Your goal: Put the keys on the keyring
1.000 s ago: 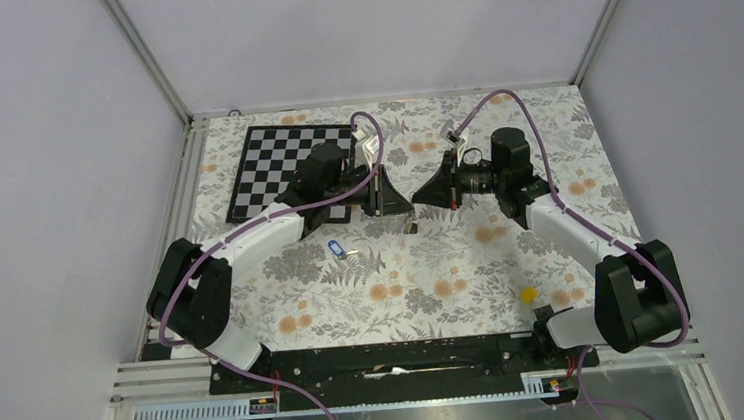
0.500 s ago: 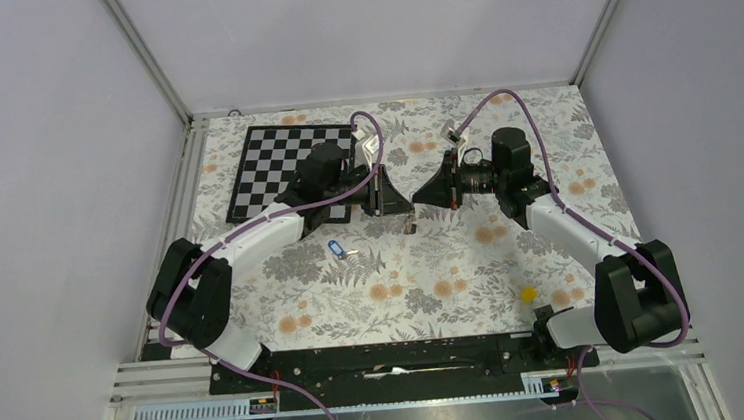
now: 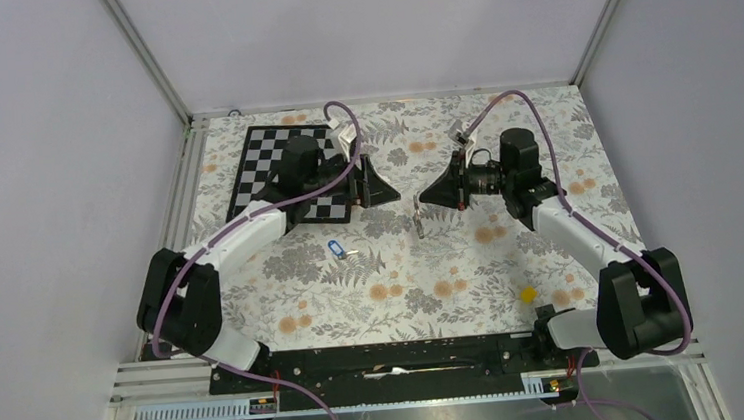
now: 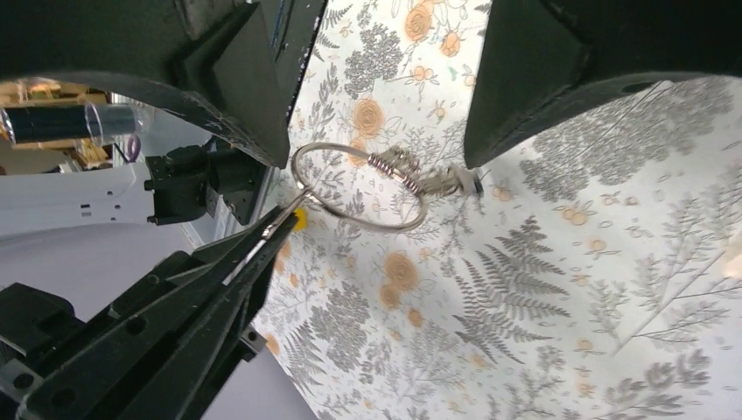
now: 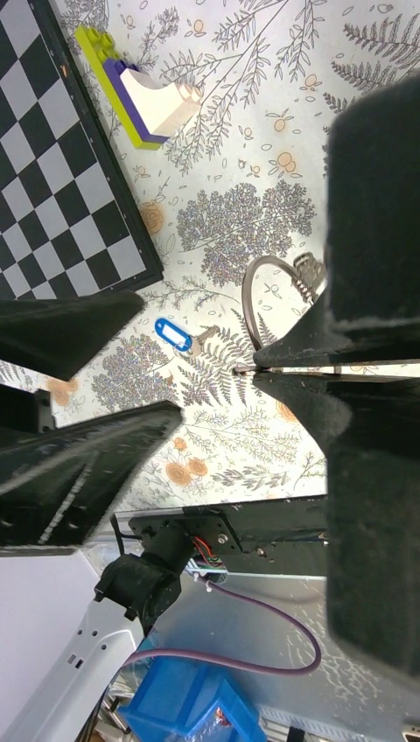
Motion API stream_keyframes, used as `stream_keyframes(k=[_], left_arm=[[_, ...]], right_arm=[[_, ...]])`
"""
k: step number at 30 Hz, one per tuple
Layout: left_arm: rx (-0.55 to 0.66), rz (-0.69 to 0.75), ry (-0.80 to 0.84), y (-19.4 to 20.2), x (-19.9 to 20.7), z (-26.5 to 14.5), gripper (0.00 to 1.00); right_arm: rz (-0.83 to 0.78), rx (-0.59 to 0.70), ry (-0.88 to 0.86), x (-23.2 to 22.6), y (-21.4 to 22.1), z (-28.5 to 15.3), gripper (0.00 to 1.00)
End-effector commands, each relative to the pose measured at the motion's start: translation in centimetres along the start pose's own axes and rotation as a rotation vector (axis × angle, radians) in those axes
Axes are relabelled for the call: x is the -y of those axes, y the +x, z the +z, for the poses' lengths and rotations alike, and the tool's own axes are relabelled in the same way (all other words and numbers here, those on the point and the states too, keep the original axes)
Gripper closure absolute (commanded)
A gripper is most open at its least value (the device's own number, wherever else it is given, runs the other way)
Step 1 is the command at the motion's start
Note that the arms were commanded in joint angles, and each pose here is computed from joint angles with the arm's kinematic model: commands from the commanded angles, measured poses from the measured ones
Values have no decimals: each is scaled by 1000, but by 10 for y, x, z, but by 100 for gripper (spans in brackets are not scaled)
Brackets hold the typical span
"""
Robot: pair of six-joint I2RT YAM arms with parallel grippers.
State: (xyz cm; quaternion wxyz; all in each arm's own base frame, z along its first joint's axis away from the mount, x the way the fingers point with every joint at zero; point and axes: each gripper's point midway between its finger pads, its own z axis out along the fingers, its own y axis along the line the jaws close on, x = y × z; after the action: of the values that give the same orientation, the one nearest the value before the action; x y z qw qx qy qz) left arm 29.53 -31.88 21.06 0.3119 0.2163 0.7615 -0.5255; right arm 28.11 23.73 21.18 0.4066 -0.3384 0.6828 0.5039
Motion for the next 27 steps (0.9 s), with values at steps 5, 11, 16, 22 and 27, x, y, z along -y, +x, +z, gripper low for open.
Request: stream_keyframes(k=[5, 11, 16, 22, 27], left_arm=[[74, 231, -125, -52, -10, -43, 11], [107, 240, -217, -79, -31, -87, 1], [156, 200, -350, -75, -52, -125, 1], [99, 221, -414, -47, -62, -158, 1], [-28, 270, -464, -12, -68, -173, 1]], right_arm=[[-129, 5, -19, -15, -15, -12, 100], [-161, 7, 1, -22, -20, -19, 100], [-179, 18, 19, -25, -20, -23, 100], [-201, 34, 25, -29, -14, -27, 100], [-204, 47, 29, -30, -14, -30, 100]])
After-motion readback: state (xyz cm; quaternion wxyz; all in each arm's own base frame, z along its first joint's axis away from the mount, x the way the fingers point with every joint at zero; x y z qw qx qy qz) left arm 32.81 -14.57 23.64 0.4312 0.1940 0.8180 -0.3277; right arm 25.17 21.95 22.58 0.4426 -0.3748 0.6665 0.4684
